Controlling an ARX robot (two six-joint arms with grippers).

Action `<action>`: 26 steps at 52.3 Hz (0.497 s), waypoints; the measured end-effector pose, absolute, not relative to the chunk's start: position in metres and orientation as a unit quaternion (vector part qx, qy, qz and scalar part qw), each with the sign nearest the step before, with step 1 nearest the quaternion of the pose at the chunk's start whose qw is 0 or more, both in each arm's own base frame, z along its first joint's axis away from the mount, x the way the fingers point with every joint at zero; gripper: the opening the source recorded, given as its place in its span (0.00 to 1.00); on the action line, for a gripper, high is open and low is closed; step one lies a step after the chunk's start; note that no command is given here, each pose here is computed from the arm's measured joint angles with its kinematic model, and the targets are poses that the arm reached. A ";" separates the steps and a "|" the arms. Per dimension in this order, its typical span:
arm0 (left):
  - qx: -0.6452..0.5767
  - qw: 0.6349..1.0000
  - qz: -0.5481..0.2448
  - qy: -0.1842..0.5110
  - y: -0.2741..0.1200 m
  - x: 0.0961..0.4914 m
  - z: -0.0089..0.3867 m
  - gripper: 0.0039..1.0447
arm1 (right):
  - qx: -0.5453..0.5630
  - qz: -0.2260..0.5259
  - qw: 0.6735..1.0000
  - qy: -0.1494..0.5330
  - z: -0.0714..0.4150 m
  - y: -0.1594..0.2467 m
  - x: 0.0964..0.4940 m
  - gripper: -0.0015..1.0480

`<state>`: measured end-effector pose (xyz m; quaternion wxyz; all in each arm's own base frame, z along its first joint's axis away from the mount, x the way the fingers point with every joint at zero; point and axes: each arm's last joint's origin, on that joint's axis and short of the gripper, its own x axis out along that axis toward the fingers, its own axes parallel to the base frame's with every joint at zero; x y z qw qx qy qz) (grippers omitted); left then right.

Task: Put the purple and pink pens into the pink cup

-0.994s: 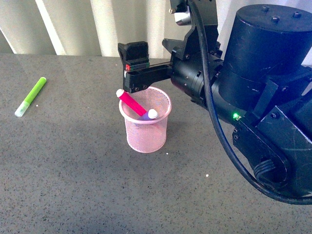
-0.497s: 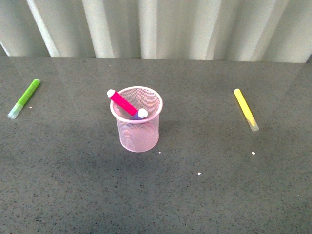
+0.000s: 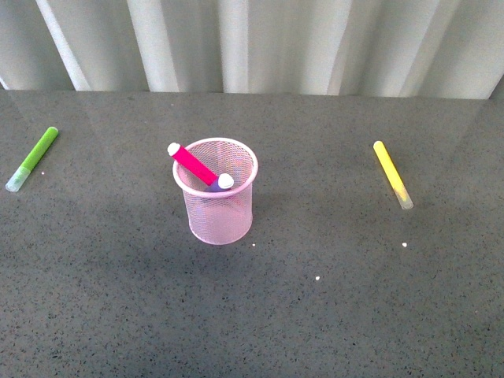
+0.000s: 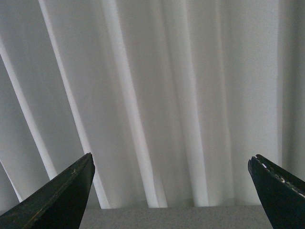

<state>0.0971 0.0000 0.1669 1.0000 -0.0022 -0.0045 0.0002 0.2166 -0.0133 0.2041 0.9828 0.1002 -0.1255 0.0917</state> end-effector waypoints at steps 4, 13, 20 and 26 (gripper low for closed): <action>-0.002 1.000 0.000 -0.004 0.000 0.097 0.167 0.94 | 0.099 0.099 0.982 -0.123 0.202 -0.013 0.218 0.93; -0.002 1.000 0.001 -0.004 0.000 0.097 0.167 0.94 | 0.039 -0.010 0.999 -0.011 0.193 -0.009 0.211 0.70; -0.002 1.000 0.000 -0.004 0.000 0.097 0.167 0.94 | 0.009 0.003 1.000 0.005 0.181 0.000 0.194 0.41; -0.002 1.000 0.000 -0.004 0.000 0.097 0.167 0.94 | 0.004 0.001 1.000 0.008 0.176 0.000 0.182 0.22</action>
